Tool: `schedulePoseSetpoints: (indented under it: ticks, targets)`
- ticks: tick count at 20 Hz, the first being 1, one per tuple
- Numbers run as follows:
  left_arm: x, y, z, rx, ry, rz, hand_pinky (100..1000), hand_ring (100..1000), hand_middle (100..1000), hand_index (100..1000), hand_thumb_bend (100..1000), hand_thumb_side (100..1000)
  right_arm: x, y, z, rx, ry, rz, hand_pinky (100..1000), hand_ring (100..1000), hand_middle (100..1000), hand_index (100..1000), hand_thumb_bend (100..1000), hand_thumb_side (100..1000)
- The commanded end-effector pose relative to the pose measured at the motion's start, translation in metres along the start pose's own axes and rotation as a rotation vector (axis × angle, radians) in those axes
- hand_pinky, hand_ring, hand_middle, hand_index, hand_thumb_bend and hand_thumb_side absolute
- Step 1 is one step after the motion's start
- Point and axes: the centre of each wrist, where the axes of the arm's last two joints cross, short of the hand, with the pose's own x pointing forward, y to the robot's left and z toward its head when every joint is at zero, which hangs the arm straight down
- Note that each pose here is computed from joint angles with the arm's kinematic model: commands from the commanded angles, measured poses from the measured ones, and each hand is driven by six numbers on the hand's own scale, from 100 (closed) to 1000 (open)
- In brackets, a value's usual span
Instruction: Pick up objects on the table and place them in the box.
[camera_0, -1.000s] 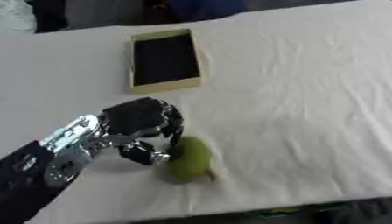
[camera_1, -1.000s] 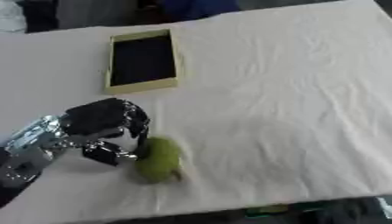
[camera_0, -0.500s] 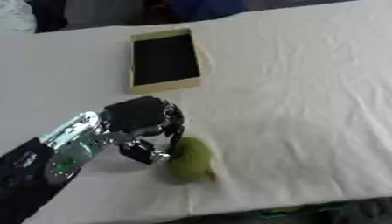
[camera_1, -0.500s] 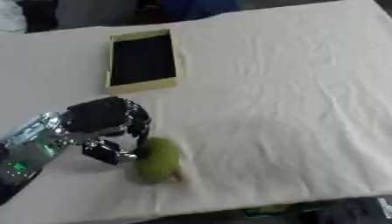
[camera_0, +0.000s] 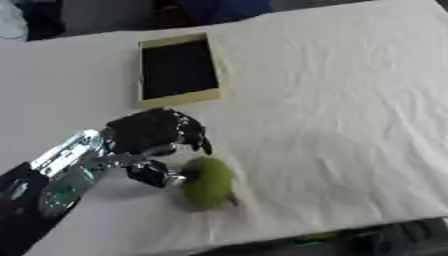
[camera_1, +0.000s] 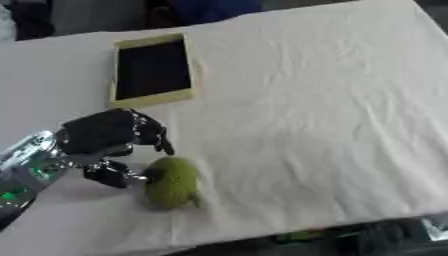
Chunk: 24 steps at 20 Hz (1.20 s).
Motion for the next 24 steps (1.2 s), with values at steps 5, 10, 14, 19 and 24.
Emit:
schedulePoseSetpoints:
  ticks: [5, 10, 14, 19, 24]
  targets:
    - [-0.006, 0.003, 0.005, -0.087, -0.020, 0.031, 632, 815, 710, 861, 702, 100, 0.008, 0.000, -0.004, 0.014, -0.010, 0.028, 724, 550, 578, 902, 100, 636]
    - [-0.008, 0.009, 0.006, -0.186, -0.039, 0.089, 693, 848, 761, 888, 698, 100, 0.008, 0.000, -0.004, 0.013, -0.007, 0.027, 723, 550, 578, 902, 100, 636]
    - [-0.011, 0.031, 0.010, -0.222, -0.035, 0.094, 717, 856, 763, 882, 723, 100, 0.008, 0.000, -0.003, 0.013, -0.004, 0.028, 723, 550, 577, 902, 100, 636]
    - [-0.005, 0.043, 0.004, -0.346, -0.083, 0.111, 725, 863, 802, 903, 760, 100, 0.008, 0.000, -0.003, 0.012, -0.001, 0.025, 723, 549, 577, 902, 100, 637]
    - [-0.002, 0.047, 0.000, -0.403, -0.115, 0.145, 738, 870, 790, 896, 748, 100, 0.007, 0.000, -0.003, 0.011, 0.001, 0.025, 722, 549, 577, 902, 100, 637]
